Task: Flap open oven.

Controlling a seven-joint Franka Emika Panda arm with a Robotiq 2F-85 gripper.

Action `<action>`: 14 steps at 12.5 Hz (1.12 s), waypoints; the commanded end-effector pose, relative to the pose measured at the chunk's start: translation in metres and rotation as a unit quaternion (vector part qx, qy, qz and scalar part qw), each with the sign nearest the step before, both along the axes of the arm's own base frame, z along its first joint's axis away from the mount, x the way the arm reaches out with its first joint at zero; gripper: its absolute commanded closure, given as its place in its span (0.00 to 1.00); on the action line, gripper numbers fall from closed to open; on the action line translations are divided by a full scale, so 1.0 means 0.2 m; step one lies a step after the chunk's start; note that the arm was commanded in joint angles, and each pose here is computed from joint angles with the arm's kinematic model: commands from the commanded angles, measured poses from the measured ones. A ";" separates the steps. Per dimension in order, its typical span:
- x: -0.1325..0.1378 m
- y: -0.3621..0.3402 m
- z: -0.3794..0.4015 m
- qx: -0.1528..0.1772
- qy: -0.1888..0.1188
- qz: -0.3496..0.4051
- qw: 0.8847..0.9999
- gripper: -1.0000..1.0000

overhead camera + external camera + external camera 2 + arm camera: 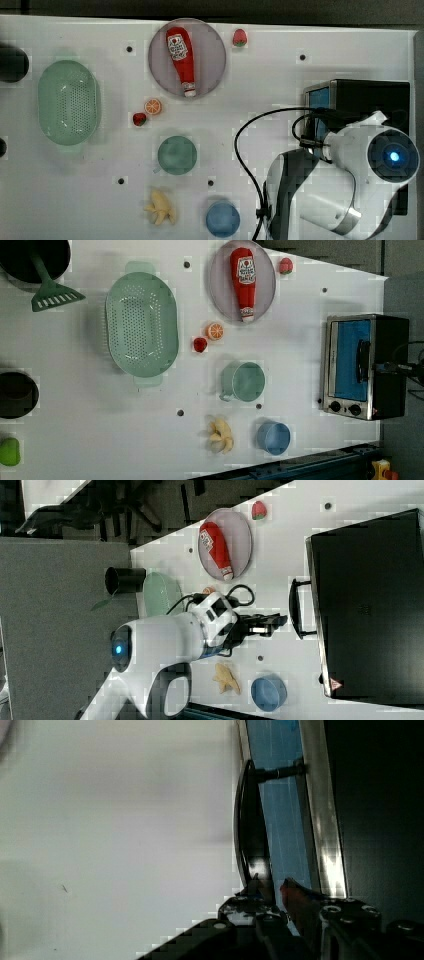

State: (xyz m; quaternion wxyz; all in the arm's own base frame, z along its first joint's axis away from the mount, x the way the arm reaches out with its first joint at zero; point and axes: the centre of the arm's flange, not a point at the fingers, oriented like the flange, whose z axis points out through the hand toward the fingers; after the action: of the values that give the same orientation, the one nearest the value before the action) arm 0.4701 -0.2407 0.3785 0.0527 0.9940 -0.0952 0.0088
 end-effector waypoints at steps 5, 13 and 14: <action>0.05 -0.10 -0.21 -0.024 0.009 0.017 1.000 0.83; 0.11 0.03 -0.34 -0.025 0.027 0.045 0.998 0.83; 0.13 0.08 -0.36 -0.028 0.032 0.050 0.998 0.83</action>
State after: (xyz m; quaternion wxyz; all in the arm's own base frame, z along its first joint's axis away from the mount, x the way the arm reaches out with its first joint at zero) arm 0.4861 -0.2494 0.3137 0.0813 0.9933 -0.0818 -0.0119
